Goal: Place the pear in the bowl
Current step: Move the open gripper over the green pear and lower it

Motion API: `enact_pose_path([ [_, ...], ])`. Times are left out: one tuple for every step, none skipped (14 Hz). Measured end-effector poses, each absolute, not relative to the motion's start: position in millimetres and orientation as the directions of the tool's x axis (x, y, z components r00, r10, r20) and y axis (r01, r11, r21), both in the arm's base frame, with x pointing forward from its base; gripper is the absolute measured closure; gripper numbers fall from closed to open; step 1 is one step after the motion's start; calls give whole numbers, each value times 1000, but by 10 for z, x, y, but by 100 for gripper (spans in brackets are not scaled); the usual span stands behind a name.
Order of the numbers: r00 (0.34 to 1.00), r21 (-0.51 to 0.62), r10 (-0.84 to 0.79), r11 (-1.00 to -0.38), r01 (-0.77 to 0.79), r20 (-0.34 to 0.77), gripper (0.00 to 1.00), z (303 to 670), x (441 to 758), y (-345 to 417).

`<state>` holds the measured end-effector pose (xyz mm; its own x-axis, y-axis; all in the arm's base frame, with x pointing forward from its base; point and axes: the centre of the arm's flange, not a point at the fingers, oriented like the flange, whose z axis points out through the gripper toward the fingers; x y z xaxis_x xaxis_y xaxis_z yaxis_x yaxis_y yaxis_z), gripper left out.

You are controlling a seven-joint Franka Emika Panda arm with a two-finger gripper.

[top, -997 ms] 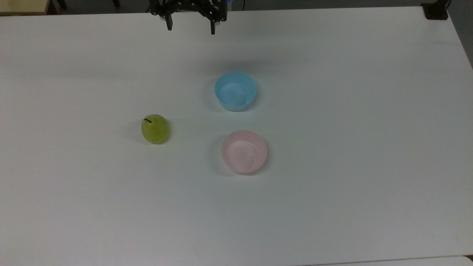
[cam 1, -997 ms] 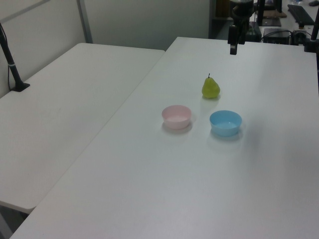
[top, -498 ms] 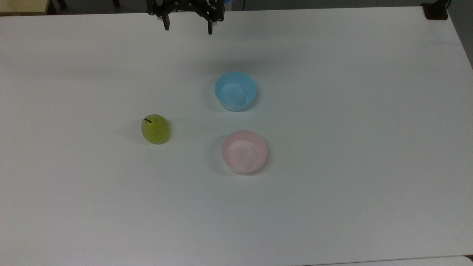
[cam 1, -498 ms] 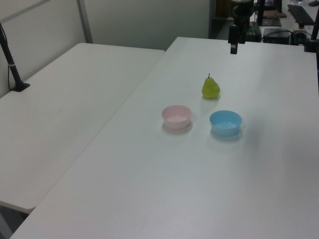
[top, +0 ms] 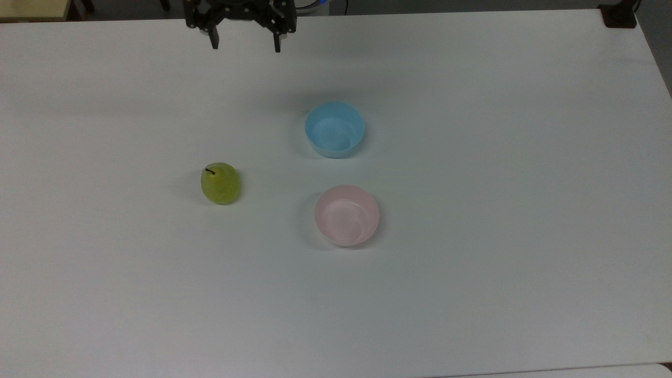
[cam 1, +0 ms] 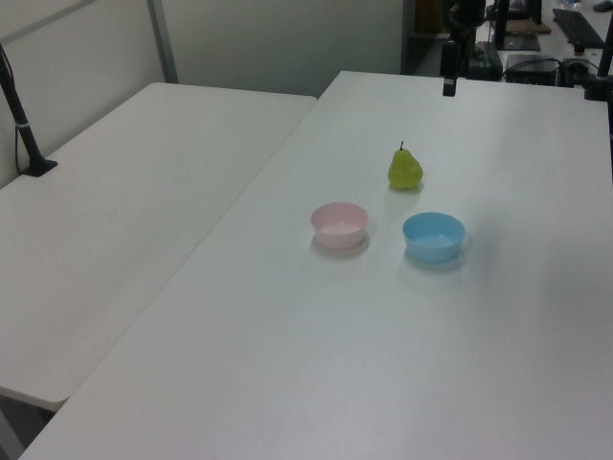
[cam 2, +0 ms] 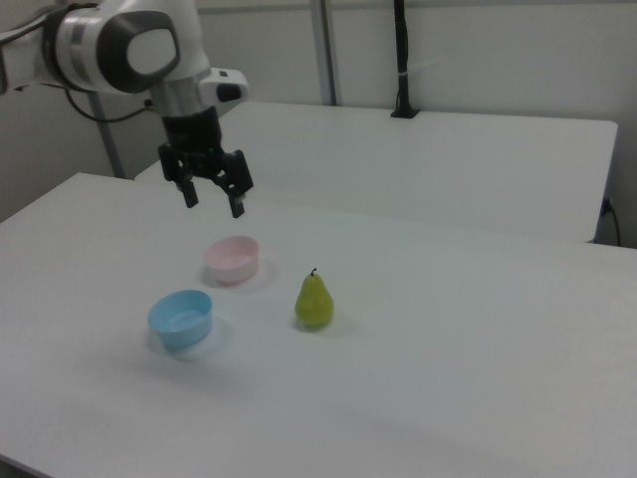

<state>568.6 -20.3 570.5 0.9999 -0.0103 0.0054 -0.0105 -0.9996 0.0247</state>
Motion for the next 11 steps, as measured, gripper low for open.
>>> enact_pose_path([
  [1000, 28, -13, -1000, -13, -1, 0, 5642, 5780, -316],
  [1000, 30, -10, -999, -9, -11, 0, 5559, 5875, -412],
  [1000, 33, -5, -999, -5, -11, 0, 5469, 5973, -487],
  [1000, 36, -8, -999, -8, 3, 0, 5410, 6049, -528],
  [1000, 40, -13, -999, -14, 21, 0, 5331, 6133, -577],
  [1000, 41, -17, -999, -18, 25, 0, 5259, 6182, -606],
  [999, 44, -20, -999, -21, 29, 0, 5154, 6244, -634],
  [999, 45, -20, -999, -21, 32, 0, 5056, 6298, -642],
  [999, 47, -18, -999, -20, 33, 0, 4931, 6361, -643],
  [999, 49, -17, -999, -19, 33, 0, 4843, 6401, -645],
  [999, 54, -16, -998, -17, 28, 0, 4716, 6451, -649],
])
